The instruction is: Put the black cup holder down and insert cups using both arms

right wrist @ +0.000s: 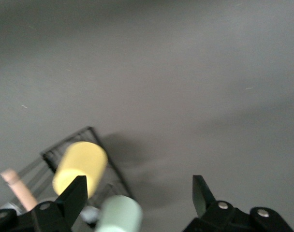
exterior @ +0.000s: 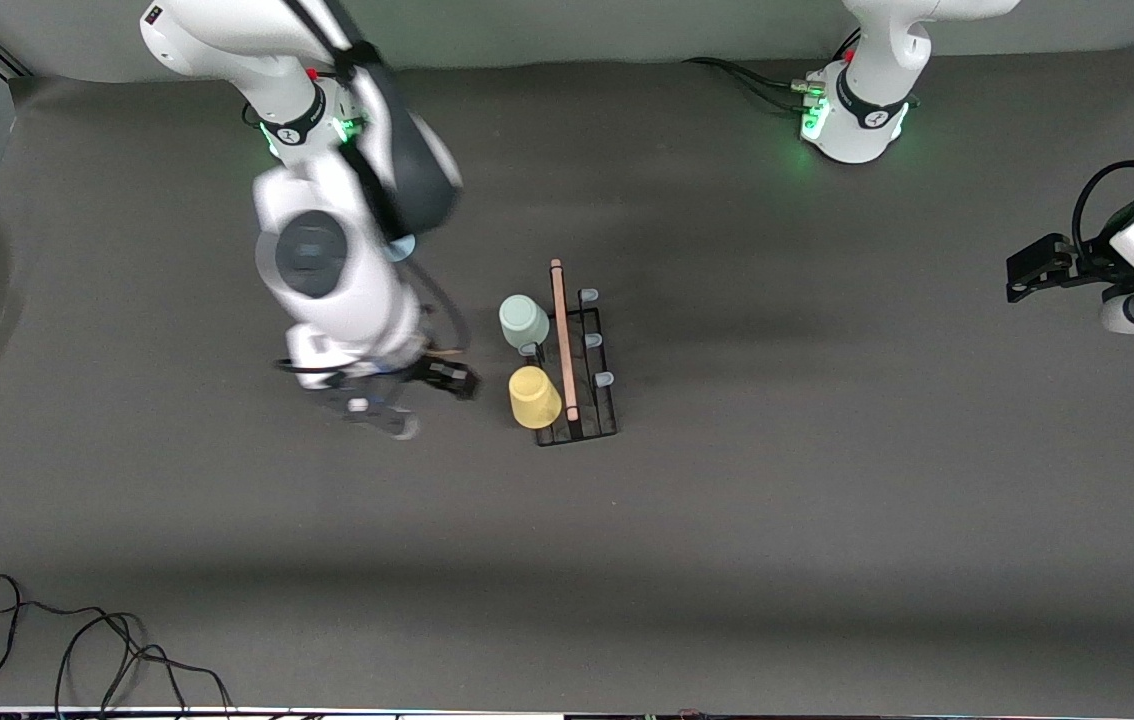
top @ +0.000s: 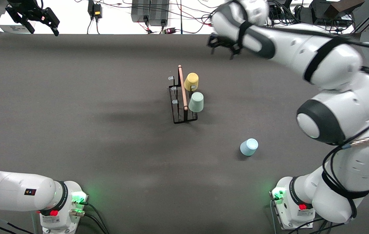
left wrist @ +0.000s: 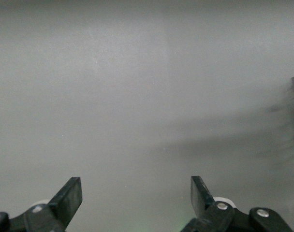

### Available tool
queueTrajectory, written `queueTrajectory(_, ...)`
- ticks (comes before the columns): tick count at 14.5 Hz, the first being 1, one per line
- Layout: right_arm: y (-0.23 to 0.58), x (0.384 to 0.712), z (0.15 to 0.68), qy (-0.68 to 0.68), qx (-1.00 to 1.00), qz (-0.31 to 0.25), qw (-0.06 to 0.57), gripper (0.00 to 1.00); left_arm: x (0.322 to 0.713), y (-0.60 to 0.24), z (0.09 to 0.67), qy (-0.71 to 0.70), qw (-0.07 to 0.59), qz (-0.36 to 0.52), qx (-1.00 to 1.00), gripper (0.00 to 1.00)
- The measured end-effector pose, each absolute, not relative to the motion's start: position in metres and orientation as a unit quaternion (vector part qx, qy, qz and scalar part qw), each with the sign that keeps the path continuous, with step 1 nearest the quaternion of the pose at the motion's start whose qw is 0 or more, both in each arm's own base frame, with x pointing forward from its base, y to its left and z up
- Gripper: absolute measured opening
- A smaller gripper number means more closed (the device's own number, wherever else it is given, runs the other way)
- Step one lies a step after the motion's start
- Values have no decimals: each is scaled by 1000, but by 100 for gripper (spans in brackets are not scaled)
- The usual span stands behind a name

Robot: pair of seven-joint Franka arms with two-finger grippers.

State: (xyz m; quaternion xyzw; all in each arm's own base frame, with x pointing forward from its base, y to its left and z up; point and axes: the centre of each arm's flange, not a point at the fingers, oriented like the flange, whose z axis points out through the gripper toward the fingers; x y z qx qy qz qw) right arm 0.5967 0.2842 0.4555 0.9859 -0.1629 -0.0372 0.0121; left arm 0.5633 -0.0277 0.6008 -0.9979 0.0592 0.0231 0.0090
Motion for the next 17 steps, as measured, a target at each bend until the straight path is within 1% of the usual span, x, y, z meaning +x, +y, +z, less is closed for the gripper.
queueTrajectory(2,221,598,486,-125,990,-68,19,96,563,-28,601,59,9,23,-998,100)
queueTrajectory(4,163,597,514,-99,991,-85,13,96,563,-28,601,59,9,23,-998,100)
queueTrajectory(6,113,593,537,-86,992,-90,1,96,563,-28,601,59,9,23,-998,100)
queueTrajectory(9,55,586,571,-95,992,-75,-19,96,563,-28,601,59,9,23,-998,100)
queueTrajectory(12,25,577,590,-90,994,-60,5,96,563,-28,601,59,9,23,-998,100)
queueTrajectory(16,19,575,589,-78,995,-63,13,98,563,-28,601,59,9,23,-998,100)
queueTrajectory(17,18,575,588,-78,995,-63,14,100,563,-28,601,59,9,23,-998,100)
